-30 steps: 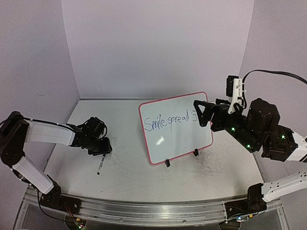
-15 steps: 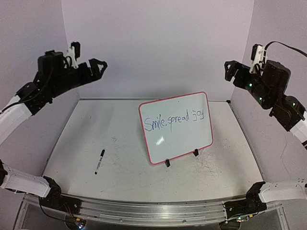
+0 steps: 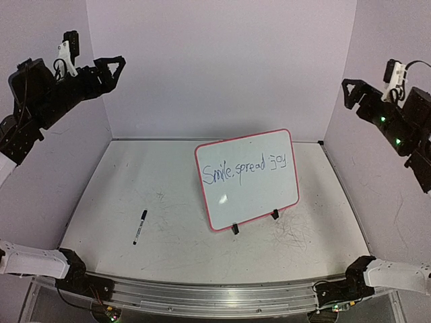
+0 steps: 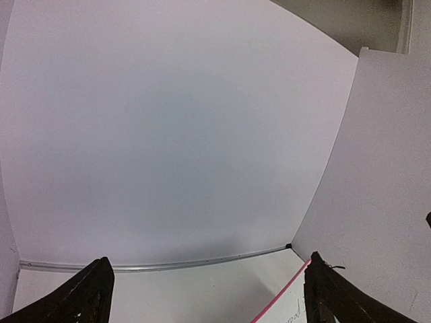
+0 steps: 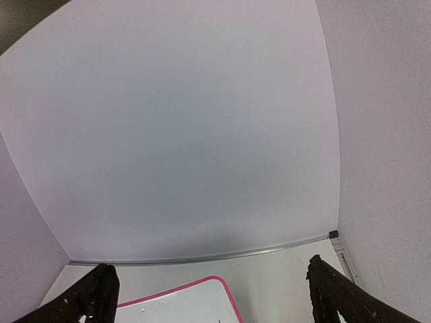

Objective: Write a sentence on the whiteboard
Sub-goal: Reset both arms

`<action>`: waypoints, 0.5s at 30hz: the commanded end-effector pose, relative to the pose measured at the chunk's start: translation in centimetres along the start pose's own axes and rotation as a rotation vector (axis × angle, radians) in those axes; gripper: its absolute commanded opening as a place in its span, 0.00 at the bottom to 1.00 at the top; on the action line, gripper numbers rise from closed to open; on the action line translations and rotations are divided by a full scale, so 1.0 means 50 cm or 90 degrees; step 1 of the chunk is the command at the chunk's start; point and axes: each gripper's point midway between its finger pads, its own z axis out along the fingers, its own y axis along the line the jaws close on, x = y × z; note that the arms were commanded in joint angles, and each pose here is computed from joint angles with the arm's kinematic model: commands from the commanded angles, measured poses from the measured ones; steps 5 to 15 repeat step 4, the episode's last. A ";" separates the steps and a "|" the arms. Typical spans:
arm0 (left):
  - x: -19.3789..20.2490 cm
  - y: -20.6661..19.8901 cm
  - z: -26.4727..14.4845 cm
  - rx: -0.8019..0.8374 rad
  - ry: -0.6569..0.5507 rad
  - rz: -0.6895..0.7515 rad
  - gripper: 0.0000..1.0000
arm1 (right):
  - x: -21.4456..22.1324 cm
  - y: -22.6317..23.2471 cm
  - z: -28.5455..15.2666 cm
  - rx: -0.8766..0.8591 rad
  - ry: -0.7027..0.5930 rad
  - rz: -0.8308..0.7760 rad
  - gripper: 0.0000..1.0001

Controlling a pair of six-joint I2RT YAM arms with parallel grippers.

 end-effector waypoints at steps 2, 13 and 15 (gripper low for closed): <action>-0.040 0.005 -0.021 -0.006 -0.051 0.014 0.99 | -0.052 -0.011 -0.040 -0.002 -0.061 0.014 0.98; -0.037 0.005 -0.019 -0.006 -0.051 0.012 0.99 | -0.043 -0.010 -0.032 -0.002 -0.055 0.010 0.98; -0.037 0.005 -0.019 -0.006 -0.051 0.012 0.99 | -0.043 -0.010 -0.032 -0.002 -0.055 0.010 0.98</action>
